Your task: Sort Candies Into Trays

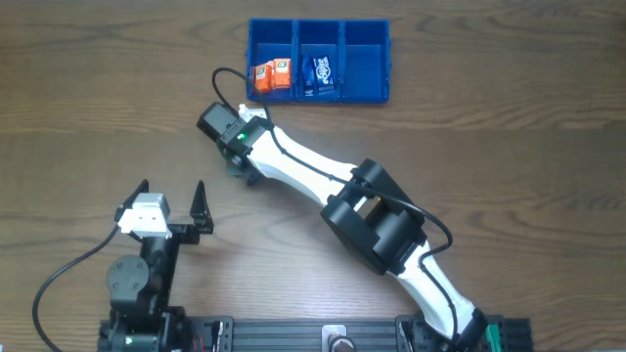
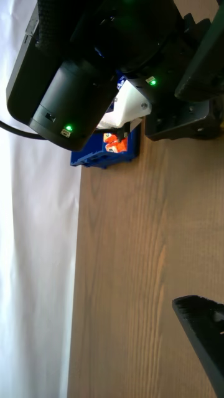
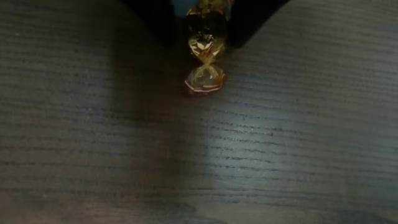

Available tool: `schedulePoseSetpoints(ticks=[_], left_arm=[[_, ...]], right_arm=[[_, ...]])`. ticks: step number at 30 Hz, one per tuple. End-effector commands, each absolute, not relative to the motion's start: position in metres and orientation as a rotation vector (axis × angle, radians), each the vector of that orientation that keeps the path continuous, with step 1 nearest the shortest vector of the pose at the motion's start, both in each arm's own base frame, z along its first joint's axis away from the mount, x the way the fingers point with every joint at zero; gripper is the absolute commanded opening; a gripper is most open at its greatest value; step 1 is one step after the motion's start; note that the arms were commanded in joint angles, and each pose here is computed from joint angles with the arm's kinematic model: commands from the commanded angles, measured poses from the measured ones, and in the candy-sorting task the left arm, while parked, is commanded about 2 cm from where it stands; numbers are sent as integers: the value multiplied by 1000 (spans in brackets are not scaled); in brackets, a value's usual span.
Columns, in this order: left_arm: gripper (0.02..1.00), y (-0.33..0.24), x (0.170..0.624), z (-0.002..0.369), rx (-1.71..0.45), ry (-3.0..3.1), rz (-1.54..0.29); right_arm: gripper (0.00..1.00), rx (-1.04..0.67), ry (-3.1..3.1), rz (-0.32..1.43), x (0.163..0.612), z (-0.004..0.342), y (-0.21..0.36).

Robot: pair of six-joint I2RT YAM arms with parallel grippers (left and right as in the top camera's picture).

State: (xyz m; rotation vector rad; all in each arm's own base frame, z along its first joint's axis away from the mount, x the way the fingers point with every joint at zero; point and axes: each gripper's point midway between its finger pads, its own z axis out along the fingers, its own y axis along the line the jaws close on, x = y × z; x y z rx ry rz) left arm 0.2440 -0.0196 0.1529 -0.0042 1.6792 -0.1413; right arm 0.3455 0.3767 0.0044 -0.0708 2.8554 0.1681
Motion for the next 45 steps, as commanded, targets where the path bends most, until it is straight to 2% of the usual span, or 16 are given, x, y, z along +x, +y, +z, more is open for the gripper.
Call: schedulePoseSetpoints(ticks=[1,5,8,13,17,20,23,27,36,40,43,45], left_arm=[[996,-21,243,137,4,1728,-146],[998,-21,243,137,4,1728,-146],[998,-21,243,137,4,1728,-146],[996,-21,243,137,4,1728,-146],[998,-21,243,137,4,1728,-146],[998,-21,243,137,4,1728,-146],[998,-21,243,137,4,1728,-146],[998,-21,243,137,4,1728,-146],[998,-21,243,137,4,1728,-146],[998,-21,243,137,4,1728,-146],[998,-21,243,137,4,1728,-146],[998,-21,243,137,4,1728,-146]], right_arm=[[229,-54,2871,126,347,-11,371],[191,-58,2872,123,347,-10,371],[189,-66,2858,113,351,6,366],[191,-90,2737,82,372,85,333],[191,-53,2600,29,397,159,280],[191,20,2523,-55,423,187,232],[191,78,2508,-105,448,189,192],[187,146,2511,-158,475,173,153],[194,167,2567,-204,493,129,135],[209,178,2572,-206,497,122,132],[242,182,2573,-160,500,122,134],[391,187,2573,-124,503,122,135]])
